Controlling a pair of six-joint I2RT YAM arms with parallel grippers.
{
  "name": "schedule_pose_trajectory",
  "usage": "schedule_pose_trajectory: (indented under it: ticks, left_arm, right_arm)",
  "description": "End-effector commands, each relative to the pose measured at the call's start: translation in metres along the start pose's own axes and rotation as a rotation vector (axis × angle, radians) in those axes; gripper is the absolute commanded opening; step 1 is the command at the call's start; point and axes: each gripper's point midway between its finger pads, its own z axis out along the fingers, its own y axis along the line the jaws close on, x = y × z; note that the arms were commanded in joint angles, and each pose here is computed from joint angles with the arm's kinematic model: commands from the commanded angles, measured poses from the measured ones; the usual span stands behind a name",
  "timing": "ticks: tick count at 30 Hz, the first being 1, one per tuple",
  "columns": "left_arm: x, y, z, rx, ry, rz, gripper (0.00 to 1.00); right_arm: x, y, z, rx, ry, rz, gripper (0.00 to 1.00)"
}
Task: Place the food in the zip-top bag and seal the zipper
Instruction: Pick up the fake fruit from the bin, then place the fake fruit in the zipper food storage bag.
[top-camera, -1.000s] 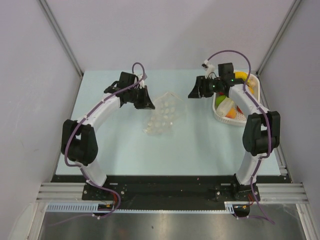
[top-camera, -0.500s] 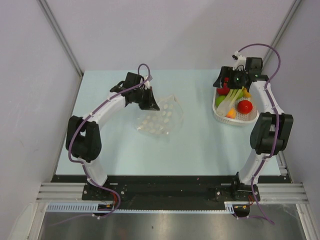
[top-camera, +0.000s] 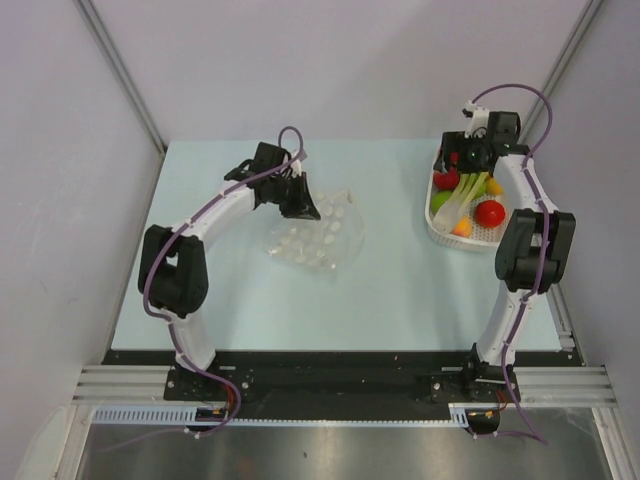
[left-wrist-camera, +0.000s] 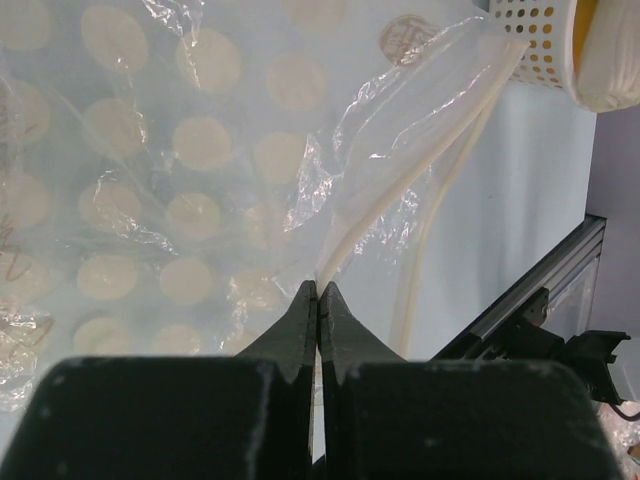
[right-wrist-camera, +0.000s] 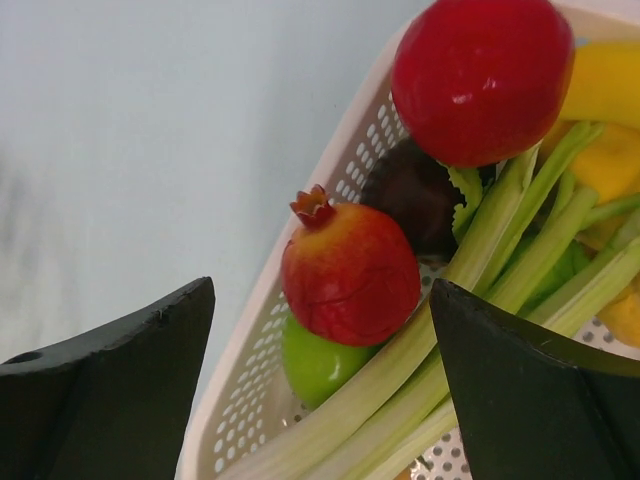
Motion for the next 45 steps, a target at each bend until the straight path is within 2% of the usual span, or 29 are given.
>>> schedule_pose_trajectory:
  ticks: [1, 9, 12, 13, 15, 16, 19, 22, 28, 33, 36, 42, 44, 45]
  left_arm:
    - [-0.019, -0.016, -0.003, 0.049, -0.031, 0.034, 0.0]
    - [-0.027, -0.02, 0.002, 0.078, -0.044, 0.031, 0.0]
    - [-0.03, -0.022, 0.004, 0.09, -0.048, 0.027, 0.0]
    - [-0.029, -0.023, 0.006, 0.094, -0.047, 0.024, 0.0]
    - [-0.03, -0.023, 0.008, 0.103, -0.045, 0.012, 0.0]
    - [-0.03, -0.025, 0.008, 0.11, -0.042, 0.011, 0.0]
    - [-0.032, -0.029, 0.008, 0.13, -0.043, 0.004, 0.0]
    - [-0.035, -0.035, 0.006, 0.156, -0.048, -0.004, 0.0]
    - [-0.043, -0.051, 0.003, 0.226, -0.04, -0.052, 0.0]
    - [-0.044, -0.061, 0.0, 0.27, -0.03, -0.077, 0.0]
    - [-0.044, -0.067, -0.003, 0.3, -0.02, -0.089, 0.0]
    - [-0.042, -0.086, -0.015, 0.396, 0.012, -0.095, 0.0]
    - [-0.041, -0.09, -0.018, 0.423, 0.019, -0.104, 0.0]
    - [-0.04, -0.094, -0.023, 0.434, 0.016, -0.098, 0.0]
  right_arm:
    - [-0.009, -0.005, 0.013, -0.014, -0.016, -0.054, 0.94]
    - [0.019, 0.002, 0.018, -0.077, 0.045, -0.005, 0.84]
    - [0.017, 0.001, 0.016, -0.079, 0.035, -0.007, 0.68]
    - [0.012, 0.0, 0.013, -0.073, 0.021, -0.004, 0.6]
    - [0.004, -0.003, 0.007, -0.065, -0.001, -0.003, 0.52]
    - [-0.007, -0.002, -0.002, -0.063, -0.028, -0.008, 0.44]
    - [-0.021, 0.004, -0.021, -0.085, -0.068, -0.01, 0.29]
    - [-0.04, 0.027, -0.048, -0.155, -0.127, -0.02, 0.23]
    - [-0.044, 0.102, -0.093, -0.367, -0.178, 0.009, 0.2]
    - [-0.007, 0.184, -0.108, -0.548, -0.112, -0.017, 0.19]
    - [0.018, 0.228, -0.107, -0.626, -0.071, -0.064, 0.19]
    - [0.043, 0.28, -0.085, -0.708, -0.015, -0.078, 0.2]
    - [0.041, 0.288, -0.076, -0.706, -0.017, -0.08, 0.22]
    - [0.039, 0.291, -0.074, -0.703, -0.019, -0.082, 0.33]
